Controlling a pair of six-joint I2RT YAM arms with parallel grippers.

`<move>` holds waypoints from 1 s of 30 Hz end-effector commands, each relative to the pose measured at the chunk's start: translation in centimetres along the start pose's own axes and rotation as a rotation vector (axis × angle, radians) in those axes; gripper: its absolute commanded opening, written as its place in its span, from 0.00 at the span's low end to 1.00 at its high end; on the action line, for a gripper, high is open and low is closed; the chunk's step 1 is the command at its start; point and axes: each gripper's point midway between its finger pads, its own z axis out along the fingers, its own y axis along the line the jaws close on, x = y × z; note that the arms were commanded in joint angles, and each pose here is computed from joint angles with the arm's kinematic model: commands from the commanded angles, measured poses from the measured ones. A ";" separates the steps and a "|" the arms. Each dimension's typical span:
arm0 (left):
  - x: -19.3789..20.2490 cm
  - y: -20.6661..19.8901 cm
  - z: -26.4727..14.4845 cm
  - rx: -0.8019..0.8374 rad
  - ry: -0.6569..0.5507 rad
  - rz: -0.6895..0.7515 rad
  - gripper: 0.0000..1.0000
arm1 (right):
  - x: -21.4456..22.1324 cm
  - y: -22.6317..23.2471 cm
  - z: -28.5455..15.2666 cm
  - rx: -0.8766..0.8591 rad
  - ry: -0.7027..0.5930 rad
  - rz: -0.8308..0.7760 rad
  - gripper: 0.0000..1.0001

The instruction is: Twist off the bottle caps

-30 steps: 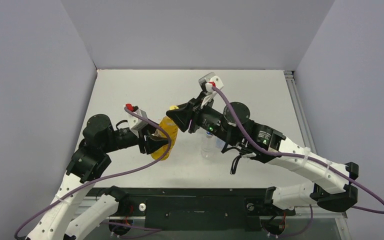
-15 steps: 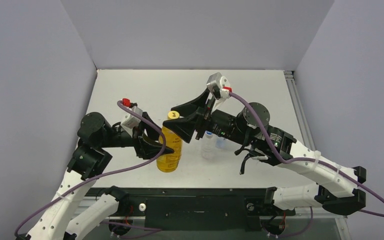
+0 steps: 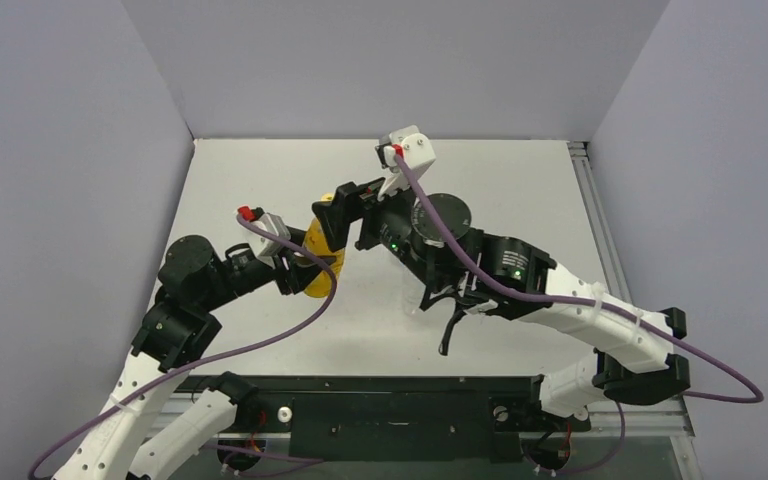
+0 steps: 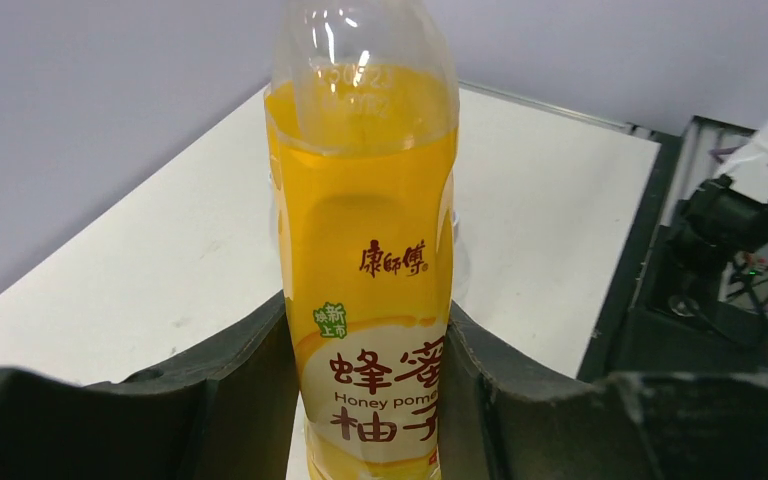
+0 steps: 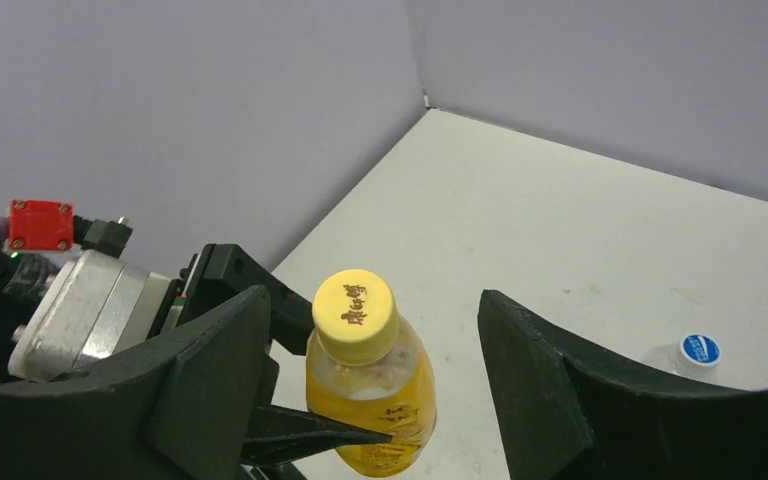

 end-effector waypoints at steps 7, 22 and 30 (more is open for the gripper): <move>0.7 4.5 -0.6 -0.248 0.010 0.104 0.00 | -0.6 -0.4 1.9 0.235 -0.053 -0.043 0.65; 0.7 4.4 -0.3 -0.240 -0.001 0.081 0.00 | 0.0 -0.4 3.7 0.211 -0.061 0.029 0.45; 0.5 4.3 -0.3 -0.238 -0.009 0.078 0.00 | 1.1 -0.9 4.8 0.185 -0.032 0.062 0.47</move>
